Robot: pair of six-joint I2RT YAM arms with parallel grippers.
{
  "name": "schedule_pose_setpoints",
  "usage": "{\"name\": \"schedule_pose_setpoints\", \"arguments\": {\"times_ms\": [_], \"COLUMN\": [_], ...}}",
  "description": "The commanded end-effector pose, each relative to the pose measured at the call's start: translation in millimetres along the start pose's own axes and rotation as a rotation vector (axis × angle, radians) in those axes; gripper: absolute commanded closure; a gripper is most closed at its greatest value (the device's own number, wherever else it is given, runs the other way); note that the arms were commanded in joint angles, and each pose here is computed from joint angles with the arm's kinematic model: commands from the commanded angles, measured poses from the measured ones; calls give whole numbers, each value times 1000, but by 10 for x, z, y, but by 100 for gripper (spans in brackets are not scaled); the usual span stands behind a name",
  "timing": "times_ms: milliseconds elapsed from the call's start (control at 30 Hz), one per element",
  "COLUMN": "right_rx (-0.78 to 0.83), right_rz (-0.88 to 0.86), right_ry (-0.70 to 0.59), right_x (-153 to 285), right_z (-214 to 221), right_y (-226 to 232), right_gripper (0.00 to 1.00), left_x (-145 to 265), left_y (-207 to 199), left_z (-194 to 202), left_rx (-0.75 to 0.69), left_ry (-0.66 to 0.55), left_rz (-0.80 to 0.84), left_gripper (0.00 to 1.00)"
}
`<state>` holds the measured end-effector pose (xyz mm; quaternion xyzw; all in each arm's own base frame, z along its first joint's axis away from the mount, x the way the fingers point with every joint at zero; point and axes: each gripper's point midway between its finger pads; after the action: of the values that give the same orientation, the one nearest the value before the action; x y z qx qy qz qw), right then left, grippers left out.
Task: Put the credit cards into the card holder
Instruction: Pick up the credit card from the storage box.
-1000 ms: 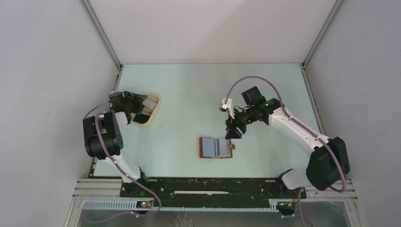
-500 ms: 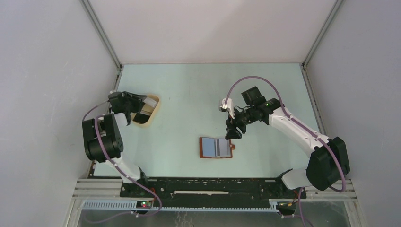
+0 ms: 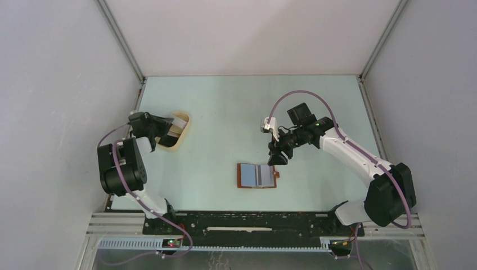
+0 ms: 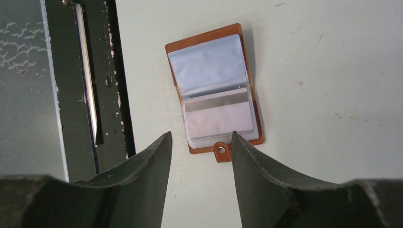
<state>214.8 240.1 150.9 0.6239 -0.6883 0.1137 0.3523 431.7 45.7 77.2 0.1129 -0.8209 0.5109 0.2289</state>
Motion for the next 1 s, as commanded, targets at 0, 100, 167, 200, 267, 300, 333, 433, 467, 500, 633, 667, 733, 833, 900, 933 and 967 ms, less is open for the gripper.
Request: {"name": "schedule_pose_setpoints", "arguments": {"times_ms": [0,100,167,200,267,300,333,433,467,500,633,667,733,833,900,933,967], "right_rx": [50,50,49,49,48,50,49,49,49,50,51,51,51,52,51,52,53], "right_rz": [8,7,7,7,6,7,6,5,5,5,4,4,4,1,-1,-2,-4], "right_ry": [-43,-42,-42,-43,-42,-42,-41,-42,-42,-43,-46,-47,-46,-48,-49,-51,-51], "right_x": [109,106,107,108,106,107,107,106,108,111,116,118,118,121,122,125,123], "right_z": [-184,-184,-182,-185,-180,-183,-179,-180,-181,-182,-191,-192,-191,-194,-195,-201,-200], "right_y": [29,30,29,29,30,29,31,33,35,37,44,46,47,55,62,65,68], "right_gripper": [42,42,42,42,42,42,42,42,42,42,42,43,42,42,42,42,42], "left_x": [93,90,90,94,107,118,125,157,168,181,237,252,283,344,391,419,448], "left_y": [-80,-63,-49,-52,-37,-26,-23,40,63,85,132,140,159,183,205,209,203], "left_z": [-89,-94,-86,-92,-89,-85,-87,-64,-56,-55,-49,-44,-44,-30,-31,-28,-32], "left_rx": [-22,-18,-16,-16,-17,-17,-16,-10,-6,-2,6,7,12,9,18,20,20], "left_ry": [-39,-39,-37,-39,-40,-40,-40,-32,-29,-29,-30,-29,-30,-34,-37,-38,-42], "left_rz": [28,24,22,23,20,15,15,-7,-13,-17,-20,-20,-19,-19,-13,-8,-2], "left_gripper": [70,76,79,79,83,85,87,91,93,94,100,100,100,100,100,100,100]}}
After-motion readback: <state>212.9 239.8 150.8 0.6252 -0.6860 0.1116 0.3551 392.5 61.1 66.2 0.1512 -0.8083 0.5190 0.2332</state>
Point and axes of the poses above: each gripper's point midway between its finger pads, its own x axis back along the fingers, its own y axis along the line the jaws close on, z = x × y, and after that the axes turned 5 degrees about -x, right-handed
